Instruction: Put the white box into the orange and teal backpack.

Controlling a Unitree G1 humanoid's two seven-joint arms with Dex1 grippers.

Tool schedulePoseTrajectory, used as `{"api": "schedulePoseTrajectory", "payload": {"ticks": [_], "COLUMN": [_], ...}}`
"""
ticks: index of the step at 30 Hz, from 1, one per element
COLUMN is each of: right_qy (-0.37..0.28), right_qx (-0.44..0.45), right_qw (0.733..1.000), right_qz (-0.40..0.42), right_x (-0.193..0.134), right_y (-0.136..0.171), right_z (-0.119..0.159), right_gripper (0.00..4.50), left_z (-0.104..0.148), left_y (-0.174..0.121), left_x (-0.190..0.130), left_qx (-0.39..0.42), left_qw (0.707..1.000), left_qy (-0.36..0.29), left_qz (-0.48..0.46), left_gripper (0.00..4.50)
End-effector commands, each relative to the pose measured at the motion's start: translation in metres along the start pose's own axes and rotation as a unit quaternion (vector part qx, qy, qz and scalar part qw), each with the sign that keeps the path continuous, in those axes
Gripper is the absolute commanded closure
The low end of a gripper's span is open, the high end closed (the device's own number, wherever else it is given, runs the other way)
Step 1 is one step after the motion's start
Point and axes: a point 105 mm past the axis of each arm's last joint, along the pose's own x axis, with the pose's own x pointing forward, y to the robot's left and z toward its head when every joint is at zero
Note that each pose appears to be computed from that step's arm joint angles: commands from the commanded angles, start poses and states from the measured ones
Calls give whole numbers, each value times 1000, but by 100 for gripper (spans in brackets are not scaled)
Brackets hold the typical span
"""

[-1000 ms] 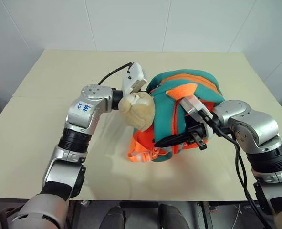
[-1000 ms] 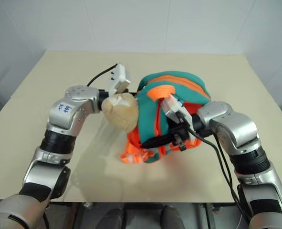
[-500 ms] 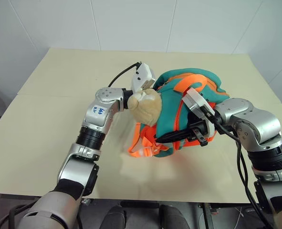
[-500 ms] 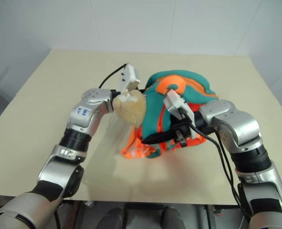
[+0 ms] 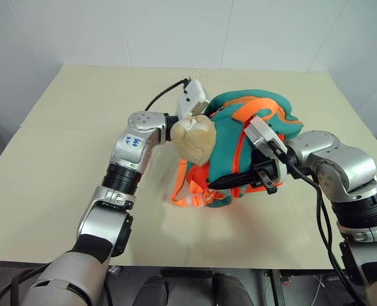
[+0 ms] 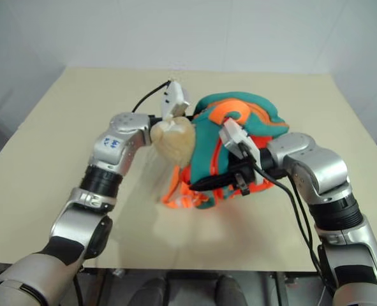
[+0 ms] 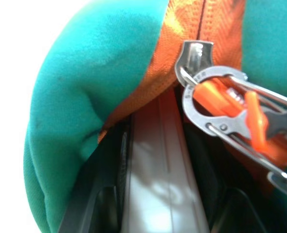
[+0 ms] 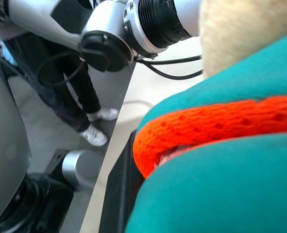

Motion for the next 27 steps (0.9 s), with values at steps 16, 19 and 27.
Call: {"api": "schedulePoseTrajectory", "payload": {"ticks": [16, 19, 27], "right_qy": [1, 1, 2], "right_qx": [-23, -23, -27], "right_qw": [999, 999, 999], "right_qz": [36, 36, 38], "right_x": [9, 8, 8], "right_y": [11, 10, 7], "right_z": [5, 5, 6], "right_gripper": [394, 394, 394], "left_z": [29, 29, 27], "left_y": [-7, -7, -11], "left_x": [-88, -90, -90], "left_qx": [47, 46, 51], "left_qw": [996, 995, 994], "left_qy": [71, 71, 77], "left_qz": [41, 46, 50], "left_gripper": [1, 1, 1]}}
